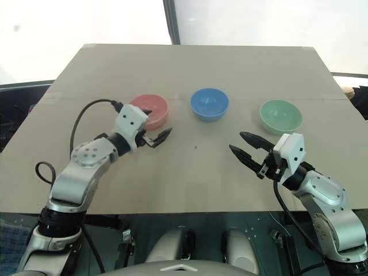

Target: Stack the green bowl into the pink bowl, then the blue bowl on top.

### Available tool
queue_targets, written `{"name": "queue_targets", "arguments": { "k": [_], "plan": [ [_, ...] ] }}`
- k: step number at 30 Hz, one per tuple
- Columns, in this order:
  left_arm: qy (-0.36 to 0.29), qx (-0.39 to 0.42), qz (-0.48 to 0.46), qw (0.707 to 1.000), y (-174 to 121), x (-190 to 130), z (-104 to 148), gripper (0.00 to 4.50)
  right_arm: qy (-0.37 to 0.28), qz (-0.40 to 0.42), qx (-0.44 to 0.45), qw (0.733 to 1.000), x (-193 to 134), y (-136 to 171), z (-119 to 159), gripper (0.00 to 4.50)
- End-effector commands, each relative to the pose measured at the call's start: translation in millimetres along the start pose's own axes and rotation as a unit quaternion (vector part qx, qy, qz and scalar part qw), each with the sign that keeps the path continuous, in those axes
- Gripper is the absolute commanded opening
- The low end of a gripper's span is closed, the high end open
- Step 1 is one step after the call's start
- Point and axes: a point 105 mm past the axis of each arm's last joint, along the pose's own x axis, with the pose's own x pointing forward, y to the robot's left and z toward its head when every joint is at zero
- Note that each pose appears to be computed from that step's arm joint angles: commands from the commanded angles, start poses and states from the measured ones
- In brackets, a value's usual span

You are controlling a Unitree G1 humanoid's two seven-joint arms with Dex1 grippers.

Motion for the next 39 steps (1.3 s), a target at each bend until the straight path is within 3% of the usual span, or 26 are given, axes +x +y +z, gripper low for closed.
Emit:
{"name": "queue_targets", "arguments": {
  "k": [1,18,19,23,25,35,39],
  "plan": [
    [0.005,0.053,0.007,0.999,8.0,2.4,4.0,4.50,-0.015,0.000,-0.019,1.000,1.3,-0.3,10.5,2.08],
    [0.081,0.085,-0.046,0.992,13.7,39.5,-35.5,4.50,-0.026,0.000,-0.034,0.999,1.9,-2.4,19.8,2.08],
    [0.080,0.084,-0.050,0.992,13.3,40.4,-35.8,3.99,-0.025,-0.001,-0.035,0.999,1.2,-2.6,19.6,2.21],
    [0.080,0.099,-0.061,0.990,12.8,42.8,-36.6,2.71,-0.022,-0.003,-0.033,0.999,-0.7,-1.7,18.2,2.21],
    [0.081,0.105,-0.064,0.989,12.6,43.3,-37.2,1.85,-0.021,-0.004,-0.031,0.999,-1.2,-1.1,17.5,2.21],
    [0.080,0.140,-0.072,0.984,14.4,45.9,-35.0,1.85,-0.018,-0.005,-0.032,0.999,-1.9,-1.9,14.3,2.21],
    [0.055,0.156,-0.080,0.983,11.9,47.9,-22.2,1.85,-0.019,-0.005,-0.033,0.999,-1.7,-2.2,14.2,2.21]
  ]
}}
